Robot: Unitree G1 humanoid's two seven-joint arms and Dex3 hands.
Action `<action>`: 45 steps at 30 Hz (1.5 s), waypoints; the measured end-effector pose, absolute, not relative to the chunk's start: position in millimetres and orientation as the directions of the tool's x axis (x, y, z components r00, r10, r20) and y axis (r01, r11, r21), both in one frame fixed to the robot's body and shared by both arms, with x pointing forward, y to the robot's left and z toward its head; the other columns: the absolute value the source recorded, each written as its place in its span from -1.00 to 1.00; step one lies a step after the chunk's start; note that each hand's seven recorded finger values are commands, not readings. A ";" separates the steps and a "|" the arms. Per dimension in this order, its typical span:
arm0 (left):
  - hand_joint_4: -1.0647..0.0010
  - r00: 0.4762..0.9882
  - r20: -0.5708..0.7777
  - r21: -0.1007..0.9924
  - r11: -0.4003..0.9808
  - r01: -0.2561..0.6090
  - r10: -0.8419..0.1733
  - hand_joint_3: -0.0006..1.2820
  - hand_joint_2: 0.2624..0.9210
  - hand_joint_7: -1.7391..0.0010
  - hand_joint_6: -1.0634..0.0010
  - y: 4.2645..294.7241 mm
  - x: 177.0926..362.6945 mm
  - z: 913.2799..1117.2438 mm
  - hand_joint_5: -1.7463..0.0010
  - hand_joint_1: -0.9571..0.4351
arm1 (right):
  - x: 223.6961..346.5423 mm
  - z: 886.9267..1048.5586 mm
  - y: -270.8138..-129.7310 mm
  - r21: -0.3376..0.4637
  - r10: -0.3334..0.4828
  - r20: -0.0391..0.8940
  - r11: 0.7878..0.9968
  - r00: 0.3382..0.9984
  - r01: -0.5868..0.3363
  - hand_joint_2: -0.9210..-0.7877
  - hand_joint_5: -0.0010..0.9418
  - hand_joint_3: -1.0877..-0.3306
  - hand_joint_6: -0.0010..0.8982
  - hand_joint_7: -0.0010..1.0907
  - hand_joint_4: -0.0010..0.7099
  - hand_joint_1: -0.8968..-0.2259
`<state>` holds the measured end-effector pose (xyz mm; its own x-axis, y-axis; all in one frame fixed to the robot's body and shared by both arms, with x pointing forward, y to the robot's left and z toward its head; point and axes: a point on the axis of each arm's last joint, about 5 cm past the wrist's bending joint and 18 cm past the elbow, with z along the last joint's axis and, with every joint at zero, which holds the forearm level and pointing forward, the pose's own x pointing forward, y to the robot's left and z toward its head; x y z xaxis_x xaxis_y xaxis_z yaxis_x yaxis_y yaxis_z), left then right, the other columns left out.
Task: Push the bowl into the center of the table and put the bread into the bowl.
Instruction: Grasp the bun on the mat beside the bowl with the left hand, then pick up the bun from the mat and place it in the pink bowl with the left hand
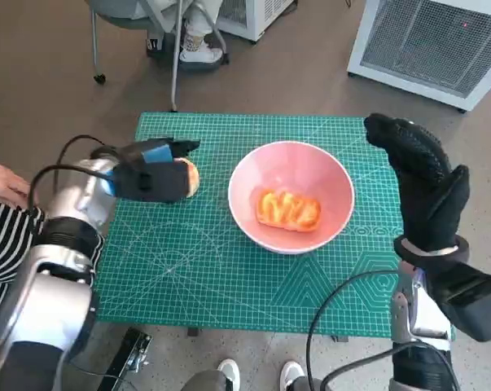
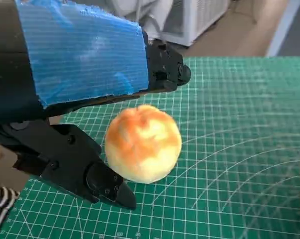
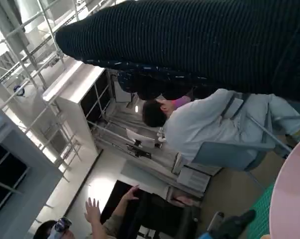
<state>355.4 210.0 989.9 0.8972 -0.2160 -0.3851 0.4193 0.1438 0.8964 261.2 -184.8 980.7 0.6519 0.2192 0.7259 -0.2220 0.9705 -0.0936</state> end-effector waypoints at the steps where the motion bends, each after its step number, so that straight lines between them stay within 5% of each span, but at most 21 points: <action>1: 0.79 0.898 -0.386 0.898 0.138 0.418 -0.210 -0.99 0.52 0.98 0.59 208.4 355.5 988.6 0.98 0.20 | 261.1 980.8 -184.8 -0.094 0.219 0.726 0.970 0.651 -0.222 -1.00 -1.00 0.08 -0.81 -0.27 -0.60 -0.37; 13: 0.42 0.895 -0.418 0.902 0.049 0.430 -0.155 -0.98 0.67 0.95 0.06 194.3 355.6 975.4 0.99 0.31 | 259.3 983.3 -185.0 -0.099 0.221 0.733 0.970 0.644 -0.221 -1.00 -1.00 0.08 -0.82 -0.26 -0.61 -0.35; 21: 0.39 0.898 -0.413 0.905 0.038 0.423 -0.150 -0.99 0.68 0.96 0.00 192.6 355.6 974.2 1.00 0.31 | 258.5 983.6 -185.3 -0.100 0.221 0.734 0.970 0.642 -0.220 -1.00 -1.00 0.07 -0.82 -0.26 -0.61 -0.34; 22: 0.23 0.899 -0.412 0.906 0.037 0.422 -0.150 -0.98 0.73 0.93 -0.13 192.5 355.6 974.2 0.98 0.31 | 258.5 983.7 -185.3 -0.100 0.221 0.734 0.970 0.642 -0.220 -1.00 -1.00 0.07 -0.82 -0.26 -0.61 -0.34; 23: 0.07 0.901 -0.409 0.909 0.029 0.417 -0.146 -0.96 0.78 0.66 -0.15 192.3 355.6 973.9 0.93 0.22 | 258.4 983.7 -185.3 -0.100 0.221 0.734 0.970 0.642 -0.220 -1.00 -1.00 0.07 -0.82 -0.26 -0.61 -0.34; 25: -0.14 0.913 -0.384 0.922 -0.010 0.387 -0.135 -0.93 0.91 0.13 -0.20 191.5 355.4 972.5 0.14 0.31 | 257.9 983.9 -185.5 -0.101 0.221 0.734 0.970 0.642 -0.219 -1.00 -1.00 0.07 -0.83 -0.26 -0.61 -0.34; 29: -0.29 0.937 -0.321 0.947 -0.035 0.320 -0.136 -0.94 0.98 -0.14 -0.24 191.5 354.8 970.9 -0.22 0.36 | 255.2 983.1 -186.0 -0.102 0.219 0.735 0.971 0.642 -0.215 -1.00 -1.00 0.07 -0.83 -0.25 -0.61 -0.34; 45: -0.38 0.972 -0.131 0.981 0.115 0.155 -0.197 -0.93 1.00 -0.37 -0.18 195.2 360.1 995.5 -0.24 0.37 | 253.4 980.3 -185.7 -0.112 0.220 0.724 0.973 0.654 -0.204 -1.00 -1.00 0.08 -0.84 -0.25 -0.60 -0.36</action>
